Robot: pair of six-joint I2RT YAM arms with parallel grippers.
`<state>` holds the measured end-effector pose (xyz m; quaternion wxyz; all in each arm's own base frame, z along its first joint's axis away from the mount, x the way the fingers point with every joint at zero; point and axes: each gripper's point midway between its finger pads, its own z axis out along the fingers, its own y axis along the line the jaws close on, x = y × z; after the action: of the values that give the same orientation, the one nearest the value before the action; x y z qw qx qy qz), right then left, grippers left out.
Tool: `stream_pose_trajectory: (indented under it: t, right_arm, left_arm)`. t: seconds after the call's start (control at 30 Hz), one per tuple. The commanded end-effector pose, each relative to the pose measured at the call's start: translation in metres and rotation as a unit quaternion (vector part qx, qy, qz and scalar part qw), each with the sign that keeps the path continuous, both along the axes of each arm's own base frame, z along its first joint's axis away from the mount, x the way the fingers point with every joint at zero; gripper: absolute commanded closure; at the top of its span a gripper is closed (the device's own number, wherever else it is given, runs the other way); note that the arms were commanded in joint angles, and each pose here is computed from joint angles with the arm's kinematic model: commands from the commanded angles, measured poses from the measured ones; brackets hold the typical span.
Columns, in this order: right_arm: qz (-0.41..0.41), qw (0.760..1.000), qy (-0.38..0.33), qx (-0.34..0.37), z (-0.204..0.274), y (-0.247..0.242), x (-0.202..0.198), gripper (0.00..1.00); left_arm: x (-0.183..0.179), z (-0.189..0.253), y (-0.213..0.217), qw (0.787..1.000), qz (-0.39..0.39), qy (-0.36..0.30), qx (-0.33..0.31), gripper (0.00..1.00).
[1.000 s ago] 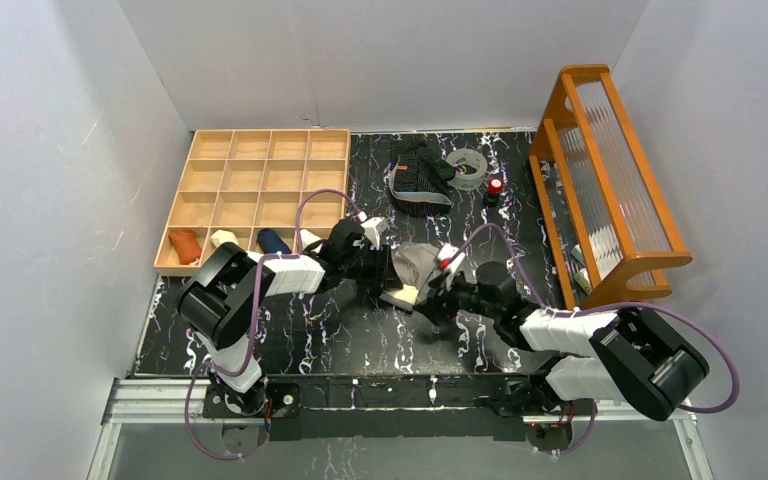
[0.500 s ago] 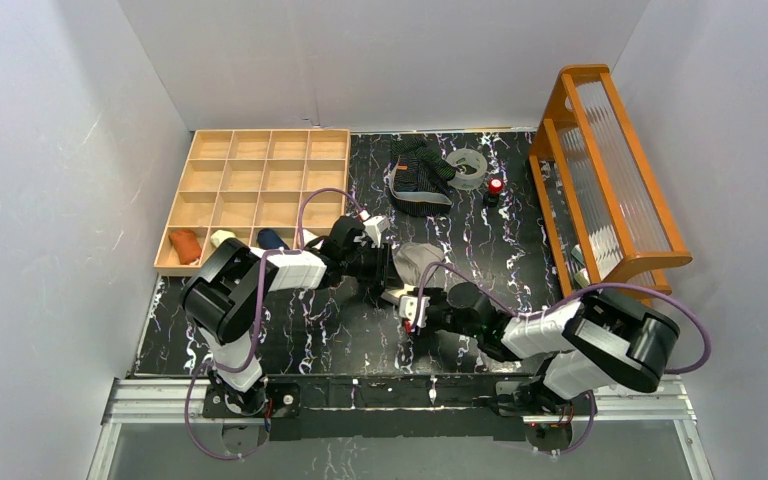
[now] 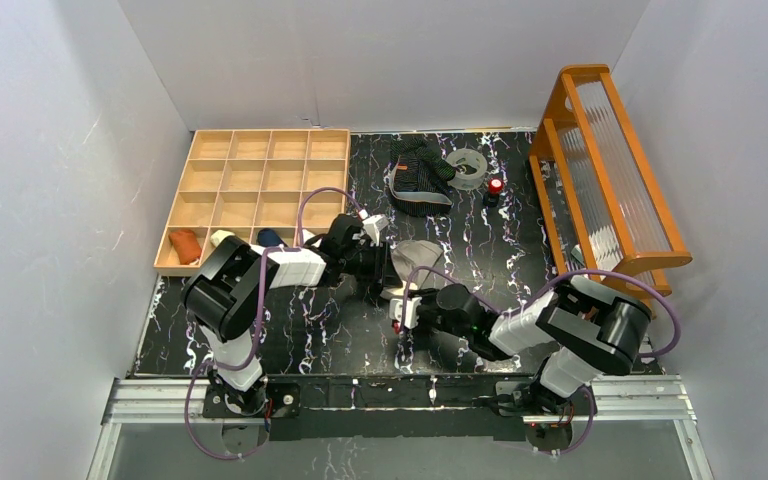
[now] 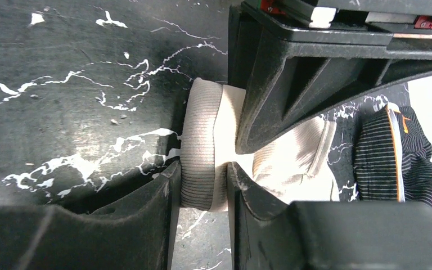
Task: Roll the underwear
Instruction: Roll the underwear to the center of the board.
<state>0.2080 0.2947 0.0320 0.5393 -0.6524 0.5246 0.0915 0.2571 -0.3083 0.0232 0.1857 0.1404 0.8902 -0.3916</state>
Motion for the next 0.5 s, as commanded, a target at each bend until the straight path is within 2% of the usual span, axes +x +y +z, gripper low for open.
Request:
stream_pose_trajectory:
  t: [0.0,0.23,0.37,0.47]
  right_arm:
    - [-0.04,0.998,-0.028,-0.039,-0.006,-0.009,0.02,0.63]
    - [-0.02,0.999,-0.005,-0.042,-0.005,-0.004,0.013,0.87]
    - [0.017,0.997,0.073,0.004,0.0,0.011,-0.01,0.94]
    - [0.037,0.99,0.131,0.03,0.0,0.019,-0.026,0.95]
  left_arm:
    - [-0.035,-0.052,0.04,0.992,0.0,0.08,0.101,0.67]
    - [-0.025,-0.043,0.042,0.994,0.024,0.074,0.082,0.63]
    - [-0.012,-0.024,0.042,0.995,0.048,0.056,0.061,0.55]
    - [-0.002,-0.005,0.048,0.995,0.079,0.033,0.048,0.54]
